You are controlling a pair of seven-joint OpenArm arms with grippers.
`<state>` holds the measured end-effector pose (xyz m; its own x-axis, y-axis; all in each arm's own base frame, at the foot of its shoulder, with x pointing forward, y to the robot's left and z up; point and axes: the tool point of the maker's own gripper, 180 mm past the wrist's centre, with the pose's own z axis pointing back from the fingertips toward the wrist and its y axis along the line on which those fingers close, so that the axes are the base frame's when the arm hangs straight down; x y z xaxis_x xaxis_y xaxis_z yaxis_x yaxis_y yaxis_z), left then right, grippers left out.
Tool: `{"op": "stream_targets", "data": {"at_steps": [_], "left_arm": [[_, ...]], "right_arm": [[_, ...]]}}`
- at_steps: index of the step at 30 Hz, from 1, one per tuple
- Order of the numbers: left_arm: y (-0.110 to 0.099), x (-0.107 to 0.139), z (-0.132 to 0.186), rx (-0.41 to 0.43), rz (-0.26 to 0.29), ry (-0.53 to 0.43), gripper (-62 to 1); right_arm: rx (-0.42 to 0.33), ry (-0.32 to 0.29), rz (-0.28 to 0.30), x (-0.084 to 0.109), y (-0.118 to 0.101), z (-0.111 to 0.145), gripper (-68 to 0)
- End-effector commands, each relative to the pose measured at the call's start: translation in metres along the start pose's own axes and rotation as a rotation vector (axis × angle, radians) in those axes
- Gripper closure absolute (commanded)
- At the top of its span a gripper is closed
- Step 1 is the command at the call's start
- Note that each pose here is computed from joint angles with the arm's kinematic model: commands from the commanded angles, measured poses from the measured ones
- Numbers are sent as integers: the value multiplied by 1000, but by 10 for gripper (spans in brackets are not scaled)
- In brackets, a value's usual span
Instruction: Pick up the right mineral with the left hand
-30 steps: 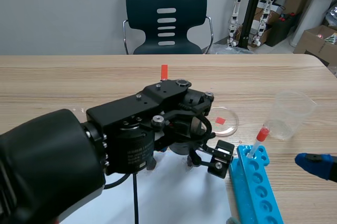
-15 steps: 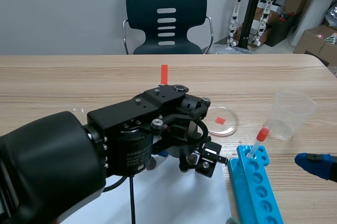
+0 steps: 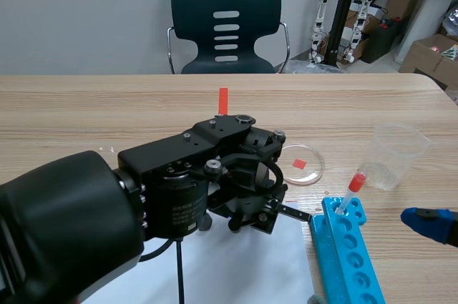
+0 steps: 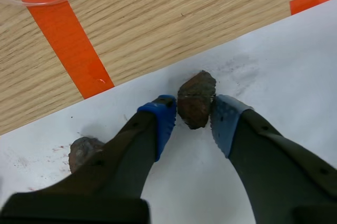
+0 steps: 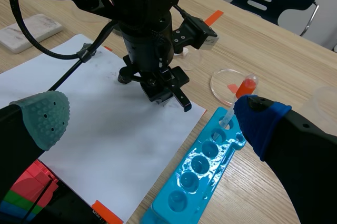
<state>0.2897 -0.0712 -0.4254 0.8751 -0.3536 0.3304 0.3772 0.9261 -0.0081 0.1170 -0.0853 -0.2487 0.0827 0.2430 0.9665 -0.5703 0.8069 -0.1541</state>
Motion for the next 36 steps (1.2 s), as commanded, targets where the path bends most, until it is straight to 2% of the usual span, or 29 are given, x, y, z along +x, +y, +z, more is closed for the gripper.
{"op": "stream_targets", "data": {"at_steps": [1, 4, 16, 26, 36], "left_arm": [[-18, 13, 9, -40, -1, -30, -143], [-19, 13, 9, -42, 1, -29, -100], [-21, 15, 7, -47, 4, -57, -98], [-16, 11, 9, -101, 56, -171, -98], [4, 24, 38, -112, 41, -311, -98]], "right_arm": [[-5, -29, 3, 8, -2, -1, -679], [-5, -29, 3, 8, -2, -1, -679], [-5, -29, 3, 8, -2, -1, -679], [-5, -29, 3, 8, -2, -1, -679], [-5, -29, 3, 8, -2, -1, -679]]}}
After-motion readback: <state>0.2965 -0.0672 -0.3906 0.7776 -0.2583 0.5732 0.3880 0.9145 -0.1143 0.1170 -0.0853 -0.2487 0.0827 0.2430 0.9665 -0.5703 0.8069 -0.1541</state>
